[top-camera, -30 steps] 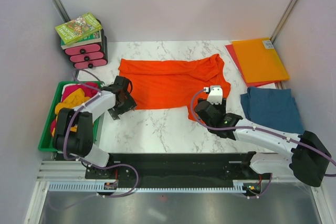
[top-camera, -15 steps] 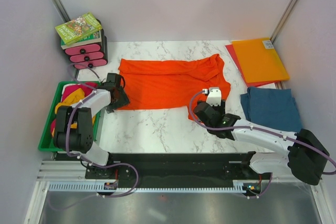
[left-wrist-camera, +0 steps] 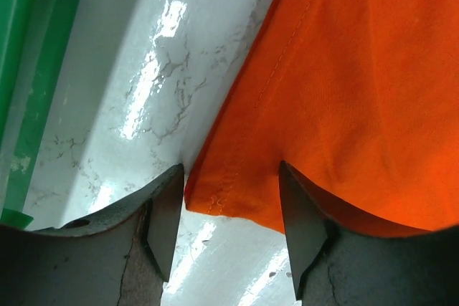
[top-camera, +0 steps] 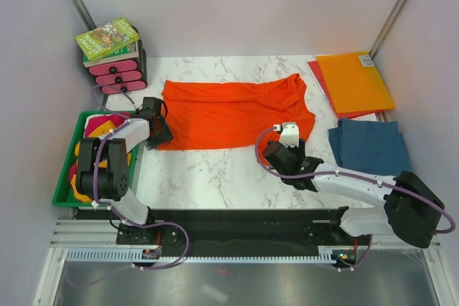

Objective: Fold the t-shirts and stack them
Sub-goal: Fold the tshirt

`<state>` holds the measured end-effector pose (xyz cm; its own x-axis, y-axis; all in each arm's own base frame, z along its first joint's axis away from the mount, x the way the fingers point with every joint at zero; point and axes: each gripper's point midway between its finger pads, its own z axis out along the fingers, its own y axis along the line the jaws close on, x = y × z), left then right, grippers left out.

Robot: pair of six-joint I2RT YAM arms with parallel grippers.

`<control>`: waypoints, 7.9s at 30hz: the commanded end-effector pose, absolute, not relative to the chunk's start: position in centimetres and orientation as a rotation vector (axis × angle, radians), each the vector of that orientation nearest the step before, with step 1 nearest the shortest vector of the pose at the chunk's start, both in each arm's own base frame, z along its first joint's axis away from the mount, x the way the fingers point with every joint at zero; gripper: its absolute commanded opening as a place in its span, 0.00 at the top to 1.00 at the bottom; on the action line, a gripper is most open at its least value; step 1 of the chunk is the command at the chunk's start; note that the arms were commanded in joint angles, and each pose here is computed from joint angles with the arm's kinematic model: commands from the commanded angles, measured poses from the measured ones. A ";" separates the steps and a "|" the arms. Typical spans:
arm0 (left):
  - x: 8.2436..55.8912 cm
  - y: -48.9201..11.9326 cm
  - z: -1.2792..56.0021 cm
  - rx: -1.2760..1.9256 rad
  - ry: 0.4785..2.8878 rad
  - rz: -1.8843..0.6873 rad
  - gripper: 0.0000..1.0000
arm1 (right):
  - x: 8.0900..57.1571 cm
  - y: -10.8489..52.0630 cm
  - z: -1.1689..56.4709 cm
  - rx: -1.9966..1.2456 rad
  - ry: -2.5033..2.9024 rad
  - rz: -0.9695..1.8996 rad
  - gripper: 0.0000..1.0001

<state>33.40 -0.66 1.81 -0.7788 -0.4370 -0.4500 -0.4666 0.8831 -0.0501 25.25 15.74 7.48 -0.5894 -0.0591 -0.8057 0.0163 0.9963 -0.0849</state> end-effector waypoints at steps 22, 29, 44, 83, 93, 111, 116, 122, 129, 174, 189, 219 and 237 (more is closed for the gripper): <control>32.1 -2.3 2.6 -0.622 2.610 0.034 0.98 | 27.0 9.1 6.5 0.281 2.242 -0.226 0.25; 32.1 -2.7 2.5 -0.630 2.623 0.004 0.98 | 27.1 9.2 4.2 0.346 2.366 -0.182 0.31; 32.2 -3.3 2.3 -0.644 2.635 -0.026 0.98 | 24.1 11.4 5.8 0.389 2.333 0.001 0.32; 31.8 -3.4 2.1 -0.650 2.652 -0.023 0.98 | 19.1 15.2 -3.9 0.517 2.705 0.086 0.58; 31.6 -3.4 2.9 -0.658 2.634 -0.033 0.98 | 19.0 14.6 -3.0 0.528 2.657 0.118 1.00; 25.9 -5.1 11.2 -0.599 2.386 -0.238 0.98 | 19.7 11.6 9.1 0.414 2.281 0.136 1.00; 24.6 -4.0 12.4 -0.617 2.347 -0.188 0.98 | 19.1 11.4 10.9 0.384 2.239 0.172 1.00; 25.1 -4.0 12.2 -0.619 2.385 -0.163 0.98 | 18.2 12.4 13.0 0.318 2.200 0.217 1.00; 28.1 -5.2 11.6 -0.545 2.452 -0.185 0.98 | 17.7 14.9 14.5 0.227 2.142 0.184 1.00; 33.0 -1.1 11.5 -0.767 2.362 0.001 0.98 | 37.8 9.7 22.3 0.316 1.958 -0.232 1.00; 36.3 -0.7 7.7 -0.815 2.452 0.069 0.98 | 42.3 10.4 17.0 0.338 2.049 -0.274 1.00; 39.9 -0.5 6.8 -0.838 2.484 0.130 0.83 | 45.9 9.3 14.0 0.412 2.086 -0.280 0.85; 33.3 -5.0 8.7 -0.755 2.473 0.015 0.72 | 35.3 12.1 11.6 0.346 2.169 -0.114 1.00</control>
